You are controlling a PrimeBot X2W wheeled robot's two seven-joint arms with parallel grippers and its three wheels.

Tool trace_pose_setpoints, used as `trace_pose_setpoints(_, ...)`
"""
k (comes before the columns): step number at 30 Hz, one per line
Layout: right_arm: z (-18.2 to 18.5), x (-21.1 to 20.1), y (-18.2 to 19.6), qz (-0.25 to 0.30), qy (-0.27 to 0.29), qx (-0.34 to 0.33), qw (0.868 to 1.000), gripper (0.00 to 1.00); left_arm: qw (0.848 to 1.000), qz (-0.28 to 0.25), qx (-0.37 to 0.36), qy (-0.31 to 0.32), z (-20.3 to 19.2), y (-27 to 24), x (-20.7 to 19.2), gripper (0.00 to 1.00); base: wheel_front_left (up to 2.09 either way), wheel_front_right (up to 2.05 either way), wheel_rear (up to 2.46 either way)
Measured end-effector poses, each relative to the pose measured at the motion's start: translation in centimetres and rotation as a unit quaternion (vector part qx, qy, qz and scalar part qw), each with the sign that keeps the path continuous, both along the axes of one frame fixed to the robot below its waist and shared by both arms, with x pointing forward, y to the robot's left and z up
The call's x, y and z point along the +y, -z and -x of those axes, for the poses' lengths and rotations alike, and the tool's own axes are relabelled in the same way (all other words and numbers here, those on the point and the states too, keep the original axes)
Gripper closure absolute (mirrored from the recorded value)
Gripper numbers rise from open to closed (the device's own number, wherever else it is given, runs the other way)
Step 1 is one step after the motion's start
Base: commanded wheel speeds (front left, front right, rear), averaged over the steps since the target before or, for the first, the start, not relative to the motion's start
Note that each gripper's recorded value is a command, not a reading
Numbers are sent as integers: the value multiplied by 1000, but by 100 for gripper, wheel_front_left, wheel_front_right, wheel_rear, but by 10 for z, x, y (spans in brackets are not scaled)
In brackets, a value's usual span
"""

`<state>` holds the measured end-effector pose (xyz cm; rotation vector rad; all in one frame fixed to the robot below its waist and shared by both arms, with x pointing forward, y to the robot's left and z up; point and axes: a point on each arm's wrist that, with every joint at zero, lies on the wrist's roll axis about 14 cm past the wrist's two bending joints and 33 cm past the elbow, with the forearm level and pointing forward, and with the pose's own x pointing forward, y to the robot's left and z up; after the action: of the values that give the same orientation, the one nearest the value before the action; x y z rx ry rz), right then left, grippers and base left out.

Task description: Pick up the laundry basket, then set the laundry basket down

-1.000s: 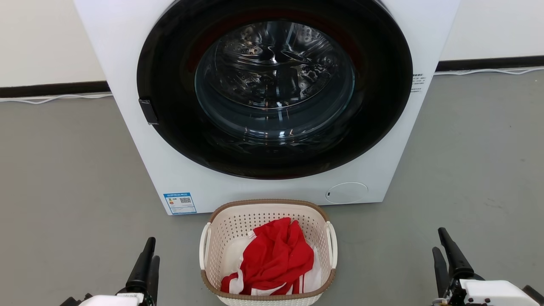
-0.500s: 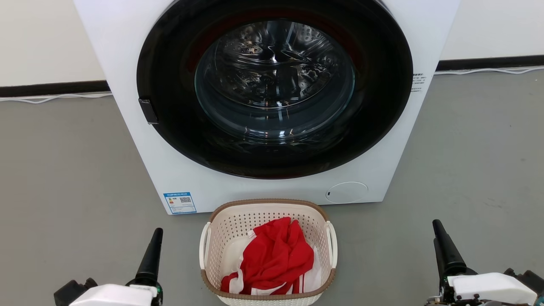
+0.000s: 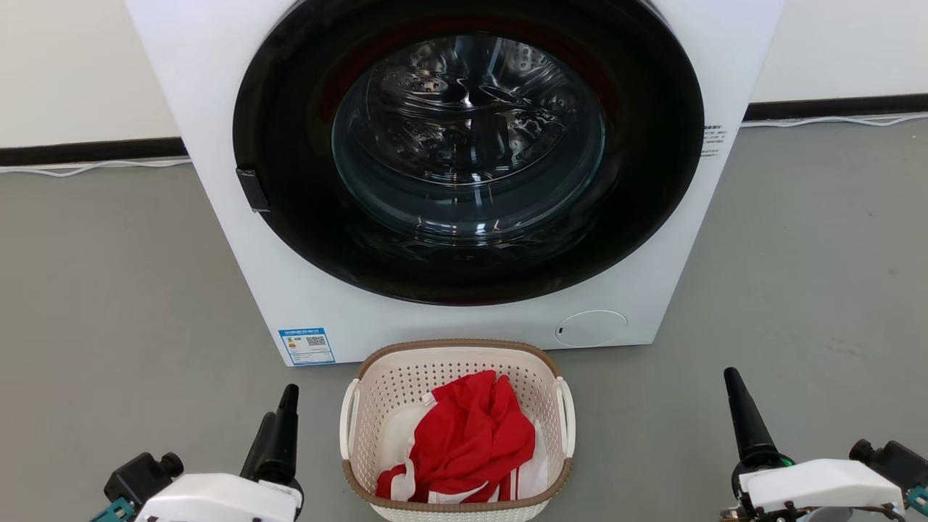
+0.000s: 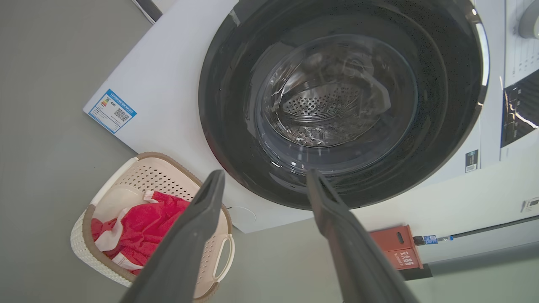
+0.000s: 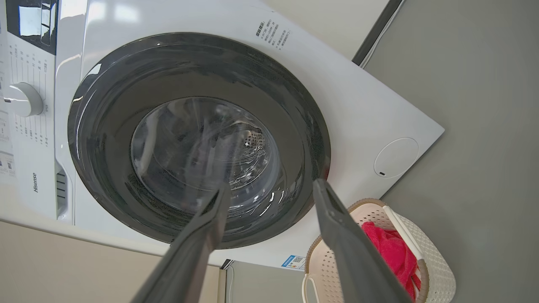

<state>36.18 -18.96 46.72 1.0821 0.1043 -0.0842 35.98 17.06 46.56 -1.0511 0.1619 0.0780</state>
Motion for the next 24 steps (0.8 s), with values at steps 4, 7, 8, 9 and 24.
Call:
trace_pose_setpoints(4, 0, 0, -1, 29, -3, -2, 1000, 0, 999, -38, 7, 6, 3, 3, -2, 0, 0, 0, 0)
trace_pose_setpoints(7, 0, 0, -2, 48, -5, -4, 999, 0, 998, -66, 10, 11, 4, 4, -3, 0, 0, 0, 0)
trace_pose_setpoints(8, 0, 1, -3, 54, -5, -5, 999, 0, 997, -75, 10, 12, 4, 4, -3, 0, 0, 0, 0)
trace_pose_setpoints(9, 0, 1, -3, 60, -7, -5, 998, 0, 996, -86, 10, 13, 4, 3, -3, 0, 0, 0, 0)
trace_pose_setpoints(24, 5, 6, -5, 155, -22, -15, 988, 0, 977, -210, 10, 23, 8, 1, -2, 0, 0, 0, 0)
